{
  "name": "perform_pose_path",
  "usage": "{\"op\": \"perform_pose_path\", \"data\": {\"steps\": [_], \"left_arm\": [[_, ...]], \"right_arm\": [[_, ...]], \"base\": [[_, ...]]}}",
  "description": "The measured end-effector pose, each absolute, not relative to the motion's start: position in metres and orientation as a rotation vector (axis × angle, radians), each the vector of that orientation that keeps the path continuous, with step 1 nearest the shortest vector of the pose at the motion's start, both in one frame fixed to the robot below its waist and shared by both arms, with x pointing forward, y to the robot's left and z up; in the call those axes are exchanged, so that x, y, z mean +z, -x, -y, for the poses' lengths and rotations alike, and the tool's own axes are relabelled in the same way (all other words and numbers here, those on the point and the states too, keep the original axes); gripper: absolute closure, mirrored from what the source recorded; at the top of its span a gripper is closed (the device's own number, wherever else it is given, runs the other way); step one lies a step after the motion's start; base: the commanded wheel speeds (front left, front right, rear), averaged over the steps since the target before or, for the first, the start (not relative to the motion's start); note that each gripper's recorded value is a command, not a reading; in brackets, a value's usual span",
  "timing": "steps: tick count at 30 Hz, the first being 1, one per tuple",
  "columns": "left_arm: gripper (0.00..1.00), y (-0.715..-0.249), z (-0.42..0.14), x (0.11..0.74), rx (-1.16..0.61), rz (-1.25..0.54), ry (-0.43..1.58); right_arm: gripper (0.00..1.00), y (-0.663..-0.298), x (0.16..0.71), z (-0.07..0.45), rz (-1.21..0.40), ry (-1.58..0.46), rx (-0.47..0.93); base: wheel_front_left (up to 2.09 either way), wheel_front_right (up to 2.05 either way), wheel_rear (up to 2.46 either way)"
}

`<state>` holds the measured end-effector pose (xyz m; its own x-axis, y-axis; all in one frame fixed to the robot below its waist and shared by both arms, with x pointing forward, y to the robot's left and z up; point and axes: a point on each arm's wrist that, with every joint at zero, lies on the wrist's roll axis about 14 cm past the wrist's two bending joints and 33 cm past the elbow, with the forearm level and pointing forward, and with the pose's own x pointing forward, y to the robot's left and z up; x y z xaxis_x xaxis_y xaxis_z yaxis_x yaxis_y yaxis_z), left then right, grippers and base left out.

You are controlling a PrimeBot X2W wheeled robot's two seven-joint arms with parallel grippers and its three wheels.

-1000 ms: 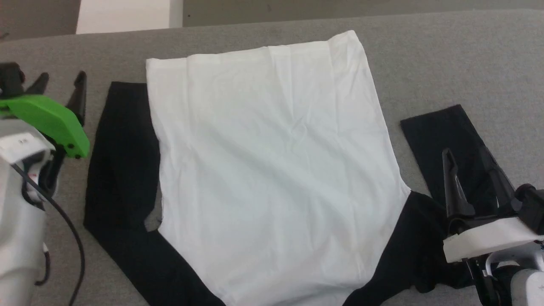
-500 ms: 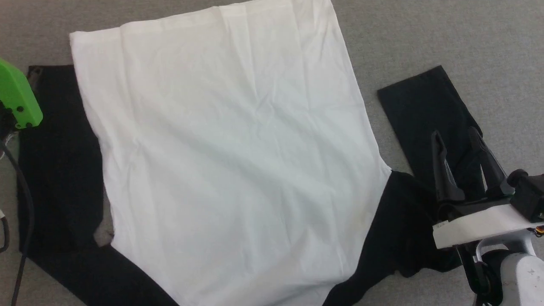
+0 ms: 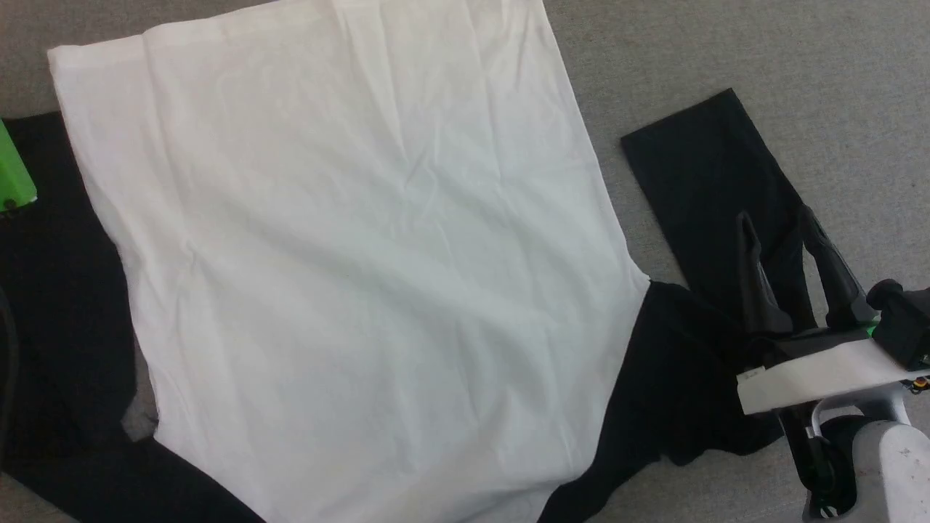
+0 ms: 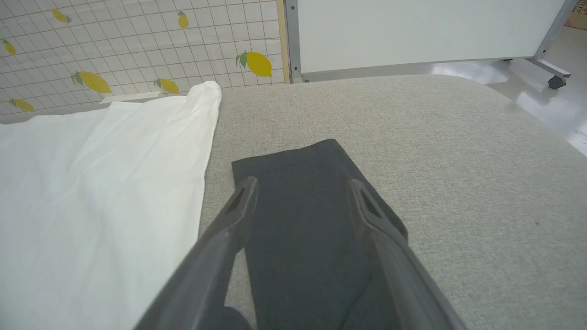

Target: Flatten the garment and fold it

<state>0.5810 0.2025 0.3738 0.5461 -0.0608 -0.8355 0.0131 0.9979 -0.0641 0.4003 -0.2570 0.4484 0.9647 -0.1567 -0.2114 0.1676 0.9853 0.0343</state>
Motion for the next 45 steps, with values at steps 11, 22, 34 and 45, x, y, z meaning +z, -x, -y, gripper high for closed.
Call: {"op": "perform_pose_path", "data": {"steps": [11,22,34,45], "left_arm": [[1.0,-0.577,-0.219,0.427,-0.033,-0.731,0.052],[1.0,-0.539,-0.223,0.553,-0.068,-0.284,0.09],[1.0,-0.447,-0.15,0.643,-0.288,-0.011,0.104],[1.0,-0.378,-0.002,0.624,-0.69,-0.068,0.246]], "right_arm": [[0.0,-0.4,0.47,0.256,-0.151,-0.057,-0.157],[0.0,-0.375,0.499,0.251,-0.105,-0.073,-0.146],[0.0,-0.367,0.533,0.226,-0.028,-0.086,-0.061],[0.0,-0.362,0.552,0.214,0.019,-0.09,-0.022]], "base": [[0.0,0.0,0.0],[0.0,0.0,0.0],[0.0,0.0,0.0],[0.0,0.0,0.0]]}}
